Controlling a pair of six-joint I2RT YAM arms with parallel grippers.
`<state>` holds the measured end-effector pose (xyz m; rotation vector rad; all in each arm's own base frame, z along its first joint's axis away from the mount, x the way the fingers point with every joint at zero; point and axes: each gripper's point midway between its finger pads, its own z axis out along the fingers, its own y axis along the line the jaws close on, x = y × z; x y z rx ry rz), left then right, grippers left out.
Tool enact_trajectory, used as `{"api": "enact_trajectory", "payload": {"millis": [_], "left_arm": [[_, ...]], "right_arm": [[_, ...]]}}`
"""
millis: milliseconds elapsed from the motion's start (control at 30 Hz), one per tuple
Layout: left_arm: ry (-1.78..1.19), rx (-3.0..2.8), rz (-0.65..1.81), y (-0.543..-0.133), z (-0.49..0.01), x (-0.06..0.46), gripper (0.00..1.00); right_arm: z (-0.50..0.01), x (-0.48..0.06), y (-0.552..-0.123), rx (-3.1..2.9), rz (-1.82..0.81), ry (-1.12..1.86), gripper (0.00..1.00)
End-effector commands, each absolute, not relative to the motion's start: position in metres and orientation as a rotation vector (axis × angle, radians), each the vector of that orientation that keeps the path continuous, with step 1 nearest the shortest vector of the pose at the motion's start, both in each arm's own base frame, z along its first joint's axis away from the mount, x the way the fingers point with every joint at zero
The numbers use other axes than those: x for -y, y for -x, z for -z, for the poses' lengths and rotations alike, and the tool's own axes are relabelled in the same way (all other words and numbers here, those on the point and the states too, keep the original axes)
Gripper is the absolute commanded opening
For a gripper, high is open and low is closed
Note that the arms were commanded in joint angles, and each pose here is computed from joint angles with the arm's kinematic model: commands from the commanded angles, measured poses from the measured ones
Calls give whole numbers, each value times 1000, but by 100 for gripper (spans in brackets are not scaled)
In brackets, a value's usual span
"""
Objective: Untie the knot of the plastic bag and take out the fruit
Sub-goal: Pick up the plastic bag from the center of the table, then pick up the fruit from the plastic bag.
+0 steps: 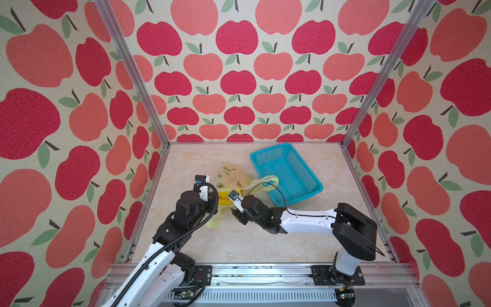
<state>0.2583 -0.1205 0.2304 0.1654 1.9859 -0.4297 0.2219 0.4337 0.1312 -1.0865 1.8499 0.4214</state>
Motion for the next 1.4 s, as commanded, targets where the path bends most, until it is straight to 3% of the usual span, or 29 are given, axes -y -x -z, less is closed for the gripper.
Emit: {"api": "enact_trajectory", "payload": {"millis": [0,67,233,367,467,567,900,1000,1100,1267,1367], "left_arm": [[-193,-1960,433,-258,-233,123,0],[-199,-1962,441,-258,-233,125,0],[-208,-1959,450,-256,-234,127,0],[-209,-1954,450,-255,-236,127,0],[-209,-1954,446,-255,-235,126,0],[-211,-1953,448,-255,-236,127,0],[-219,-1954,453,-254,-236,129,0],[-221,-1956,455,-254,-235,129,0],[-222,-1958,452,-255,-235,129,0],[-219,-1957,449,-254,-235,129,0],[-218,-1957,445,-254,-235,128,0]], "right_arm": [[-150,-423,-243,-1841,-455,997,41],[-148,-421,-254,-1859,-447,982,35],[-133,-428,-271,-1889,-430,992,36],[-119,-441,-278,-1919,-467,1011,55],[-115,-451,-280,-1922,-494,1018,81],[-112,-459,-285,-1927,-502,1010,96],[-92,-474,-295,-1998,-582,1030,99],[-90,-481,-287,-1999,-642,1065,96],[-92,-484,-282,-1998,-684,1074,85],[-99,-484,-276,-1992,-709,1074,52],[-105,-482,-273,-1979,-707,1066,41]]}}
